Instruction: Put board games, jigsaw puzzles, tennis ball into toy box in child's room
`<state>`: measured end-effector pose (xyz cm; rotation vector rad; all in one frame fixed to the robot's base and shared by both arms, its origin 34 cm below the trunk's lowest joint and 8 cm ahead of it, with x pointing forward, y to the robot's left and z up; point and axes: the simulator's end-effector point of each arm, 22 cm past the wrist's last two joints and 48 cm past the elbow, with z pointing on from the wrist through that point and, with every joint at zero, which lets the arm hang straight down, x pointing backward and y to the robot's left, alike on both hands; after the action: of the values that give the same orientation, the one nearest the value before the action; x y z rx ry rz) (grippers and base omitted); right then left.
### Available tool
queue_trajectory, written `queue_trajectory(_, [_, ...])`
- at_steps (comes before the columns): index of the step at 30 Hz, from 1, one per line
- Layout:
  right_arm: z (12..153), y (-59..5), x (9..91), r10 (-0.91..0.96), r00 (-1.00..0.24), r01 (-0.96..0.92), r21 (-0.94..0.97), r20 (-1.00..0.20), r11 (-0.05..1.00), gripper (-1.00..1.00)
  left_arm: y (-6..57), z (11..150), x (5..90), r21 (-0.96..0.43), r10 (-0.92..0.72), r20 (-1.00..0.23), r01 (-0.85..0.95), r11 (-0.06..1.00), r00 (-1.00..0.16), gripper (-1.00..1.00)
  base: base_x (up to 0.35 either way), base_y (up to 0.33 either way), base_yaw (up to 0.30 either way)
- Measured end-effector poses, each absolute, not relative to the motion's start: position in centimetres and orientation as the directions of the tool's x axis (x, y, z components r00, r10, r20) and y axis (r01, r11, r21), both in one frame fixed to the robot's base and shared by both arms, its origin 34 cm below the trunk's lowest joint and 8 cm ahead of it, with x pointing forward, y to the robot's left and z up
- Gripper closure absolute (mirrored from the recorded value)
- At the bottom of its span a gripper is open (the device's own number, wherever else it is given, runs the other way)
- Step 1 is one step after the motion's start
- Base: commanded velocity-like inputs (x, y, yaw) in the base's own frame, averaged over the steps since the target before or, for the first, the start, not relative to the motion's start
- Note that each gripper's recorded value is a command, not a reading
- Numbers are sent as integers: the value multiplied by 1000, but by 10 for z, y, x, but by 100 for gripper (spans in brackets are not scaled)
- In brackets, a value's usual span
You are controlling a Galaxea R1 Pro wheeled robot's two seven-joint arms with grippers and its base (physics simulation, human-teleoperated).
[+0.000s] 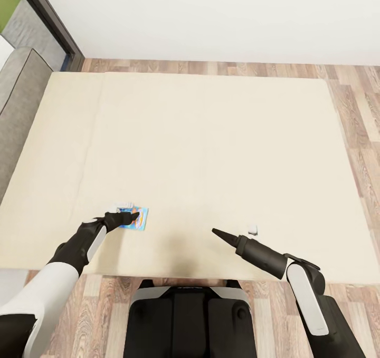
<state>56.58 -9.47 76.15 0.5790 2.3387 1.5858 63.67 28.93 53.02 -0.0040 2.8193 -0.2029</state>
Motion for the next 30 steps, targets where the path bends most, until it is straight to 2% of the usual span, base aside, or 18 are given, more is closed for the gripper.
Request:
queue_trajectory(21, [762,-95,566,460,-888,180,928,10,327,-100,291,529,634,-135,-23,-303,19,991,-953,-100,0,-108,0])
queue_trajectory(30, [762,-95,566,460,-888,180,928,11,326,-100,345,534,635,-59,4,-304,23,998,-953,-100,0,-251,0])
